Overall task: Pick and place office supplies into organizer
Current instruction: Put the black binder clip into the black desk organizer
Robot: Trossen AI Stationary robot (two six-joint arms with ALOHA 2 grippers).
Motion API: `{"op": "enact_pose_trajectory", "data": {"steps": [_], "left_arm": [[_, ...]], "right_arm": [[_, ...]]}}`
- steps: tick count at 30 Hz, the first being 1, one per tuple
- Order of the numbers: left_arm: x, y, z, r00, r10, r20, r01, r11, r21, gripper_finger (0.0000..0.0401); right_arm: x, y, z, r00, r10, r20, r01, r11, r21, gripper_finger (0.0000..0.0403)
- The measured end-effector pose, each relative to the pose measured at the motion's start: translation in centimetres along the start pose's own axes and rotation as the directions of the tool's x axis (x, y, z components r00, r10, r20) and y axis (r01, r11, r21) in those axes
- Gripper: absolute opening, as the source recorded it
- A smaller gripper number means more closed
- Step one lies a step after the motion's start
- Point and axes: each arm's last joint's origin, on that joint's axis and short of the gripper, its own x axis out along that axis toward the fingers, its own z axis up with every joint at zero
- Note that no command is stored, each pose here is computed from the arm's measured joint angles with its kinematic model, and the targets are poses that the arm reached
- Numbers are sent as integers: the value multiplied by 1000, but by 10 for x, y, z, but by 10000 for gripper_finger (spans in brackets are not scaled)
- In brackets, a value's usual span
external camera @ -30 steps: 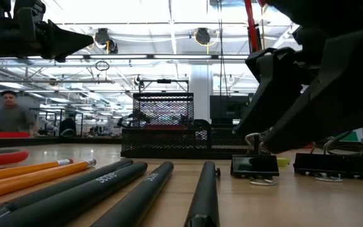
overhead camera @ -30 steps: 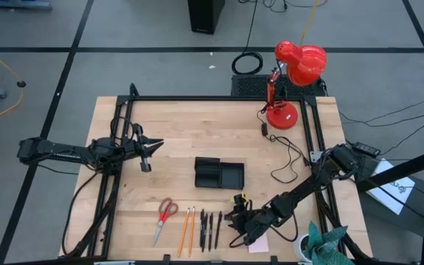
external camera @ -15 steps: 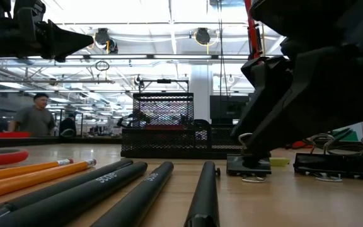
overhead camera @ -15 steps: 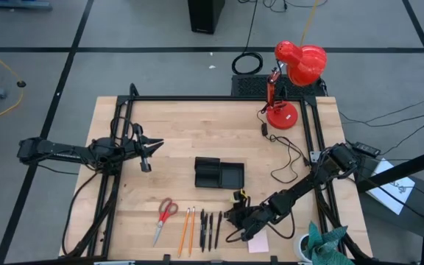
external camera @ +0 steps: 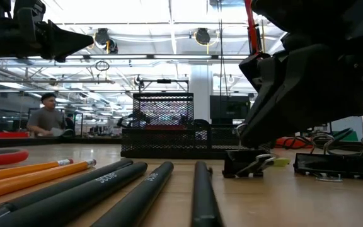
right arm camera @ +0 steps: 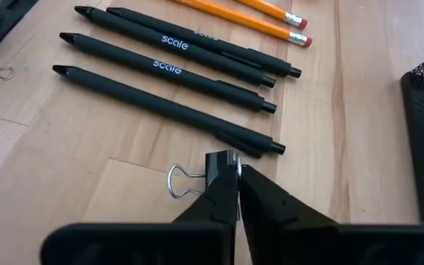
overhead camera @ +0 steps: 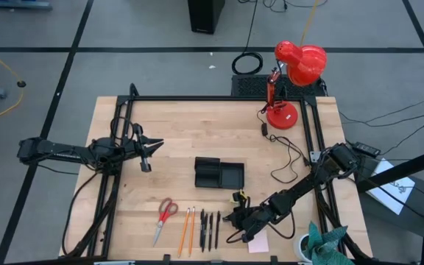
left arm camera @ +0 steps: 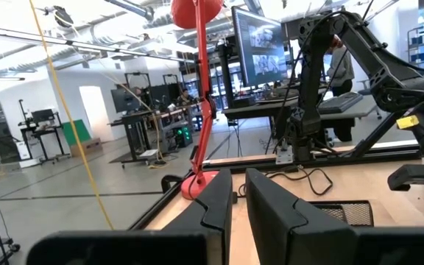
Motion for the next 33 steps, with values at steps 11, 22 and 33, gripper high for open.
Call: {"op": "enact_pose_trajectory", "data": {"steps": [11, 22, 33], "left_arm": [[0, 0, 0, 1000, -1, -1, 1, 1000, 0, 49], [0, 0, 0, 1000, 0, 0, 0, 1000, 2, 49], [0, 0, 0, 1000, -1, -3, 1, 1000, 7, 49]], "right_arm": [[-41, -8, 42, 976, -128, 174, 140, 988, -60, 2], [-23, -50, 70, 939, -278, 204, 296, 953, -62, 1], [-3, -89, 62, 933, -342, 114, 343, 939, 15, 0]]}}
